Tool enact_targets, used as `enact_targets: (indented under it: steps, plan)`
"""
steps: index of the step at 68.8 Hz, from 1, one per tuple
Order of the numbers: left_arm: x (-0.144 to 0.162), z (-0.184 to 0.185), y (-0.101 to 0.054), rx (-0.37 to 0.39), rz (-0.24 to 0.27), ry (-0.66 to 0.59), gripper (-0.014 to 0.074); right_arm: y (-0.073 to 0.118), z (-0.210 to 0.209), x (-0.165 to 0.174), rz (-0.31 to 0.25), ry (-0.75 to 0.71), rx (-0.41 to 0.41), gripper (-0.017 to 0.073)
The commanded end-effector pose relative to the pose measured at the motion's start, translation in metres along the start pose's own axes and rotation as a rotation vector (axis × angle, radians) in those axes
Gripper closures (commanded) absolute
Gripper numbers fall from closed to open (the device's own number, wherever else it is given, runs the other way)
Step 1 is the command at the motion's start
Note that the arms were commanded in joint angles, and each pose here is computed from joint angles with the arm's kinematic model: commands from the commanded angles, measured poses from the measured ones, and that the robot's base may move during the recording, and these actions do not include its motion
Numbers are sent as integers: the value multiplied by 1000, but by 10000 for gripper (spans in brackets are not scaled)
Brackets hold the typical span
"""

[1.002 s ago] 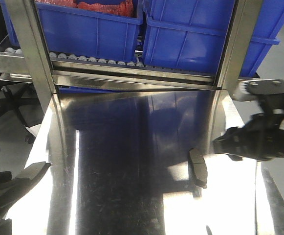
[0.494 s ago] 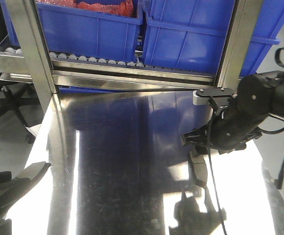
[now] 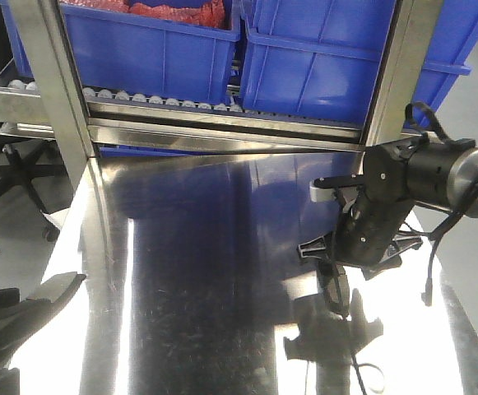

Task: Move and align brake pads A on conveyor
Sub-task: 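Close the right gripper on the brake pad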

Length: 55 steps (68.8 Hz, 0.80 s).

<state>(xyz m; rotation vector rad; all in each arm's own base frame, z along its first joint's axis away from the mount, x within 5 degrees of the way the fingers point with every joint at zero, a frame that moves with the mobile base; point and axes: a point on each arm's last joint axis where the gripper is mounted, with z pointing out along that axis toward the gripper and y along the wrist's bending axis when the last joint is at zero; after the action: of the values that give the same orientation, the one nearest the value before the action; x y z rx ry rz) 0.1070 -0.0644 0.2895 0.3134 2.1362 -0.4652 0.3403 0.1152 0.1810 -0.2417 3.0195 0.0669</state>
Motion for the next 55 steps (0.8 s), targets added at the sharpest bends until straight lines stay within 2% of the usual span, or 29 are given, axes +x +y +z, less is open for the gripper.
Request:
enact_targets:
  steps: [1, 27, 46, 55]
  plan:
    - [-16, -5, -5, 36, -5, -119, 601, 0, -17, -7, -3, -67, -1, 76]
    - [-16, -5, -5, 36, -5, -119, 601, 4, -13, -26, -2, -26, 4, 92]
    - [-16, -5, -5, 36, -5, -119, 601, 4, -7, -30, 28, 15, 10, 97]
    - [-16, -5, -5, 36, -5, -119, 601, 4, -7, -30, 50, 19, 11, 134]
